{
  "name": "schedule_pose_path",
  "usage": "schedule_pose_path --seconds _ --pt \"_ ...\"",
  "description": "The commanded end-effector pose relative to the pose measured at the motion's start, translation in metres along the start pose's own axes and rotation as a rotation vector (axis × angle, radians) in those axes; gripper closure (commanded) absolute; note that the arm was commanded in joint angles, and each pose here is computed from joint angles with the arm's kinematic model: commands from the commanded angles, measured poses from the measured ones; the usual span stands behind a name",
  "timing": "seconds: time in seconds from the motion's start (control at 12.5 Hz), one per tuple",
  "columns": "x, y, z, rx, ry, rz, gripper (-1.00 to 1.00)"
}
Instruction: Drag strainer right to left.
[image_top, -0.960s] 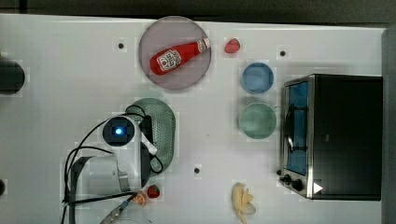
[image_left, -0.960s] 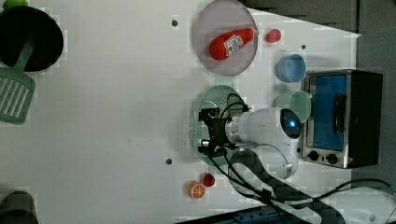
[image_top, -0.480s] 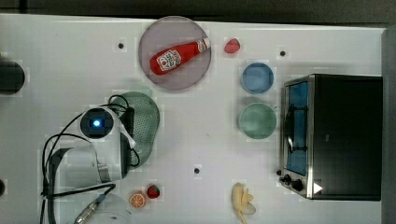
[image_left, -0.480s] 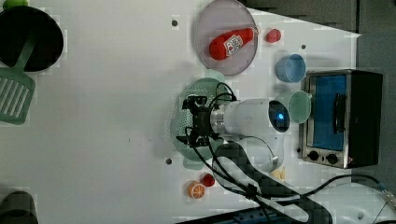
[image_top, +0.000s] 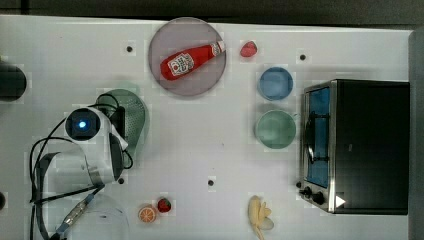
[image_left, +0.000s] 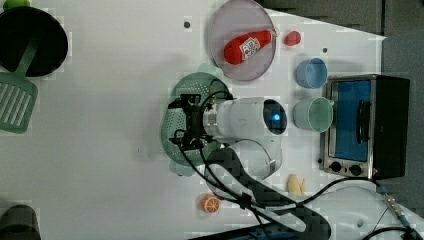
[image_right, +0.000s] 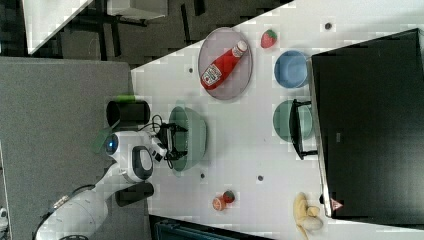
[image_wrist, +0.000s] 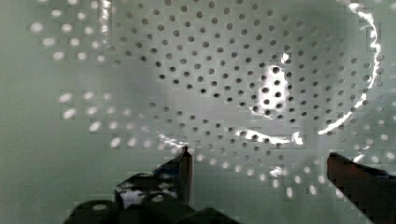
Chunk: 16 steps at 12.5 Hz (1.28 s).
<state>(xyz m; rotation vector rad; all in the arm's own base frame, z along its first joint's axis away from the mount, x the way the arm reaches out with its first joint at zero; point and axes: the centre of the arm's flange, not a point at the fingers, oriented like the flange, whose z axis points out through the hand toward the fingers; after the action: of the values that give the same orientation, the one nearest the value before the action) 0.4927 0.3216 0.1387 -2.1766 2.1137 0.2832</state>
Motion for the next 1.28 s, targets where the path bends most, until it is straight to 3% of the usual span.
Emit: schedule_pose_path --seconds 0.08,0.88,1.12,1.28 --pt "-0.057 0.021 -0.002 -0.038 -0.021 0.041 -1.0" --pt "-0.11 0.023 0.003 -0.023 -0.048 -0.004 -1.0" --pt "-0.099 0.01 -0.047 0.007 -0.041 -0.077 -1.0" --pt "-0.078 -0.002 -0.114 0.021 -0.025 -0.207 -1.0"
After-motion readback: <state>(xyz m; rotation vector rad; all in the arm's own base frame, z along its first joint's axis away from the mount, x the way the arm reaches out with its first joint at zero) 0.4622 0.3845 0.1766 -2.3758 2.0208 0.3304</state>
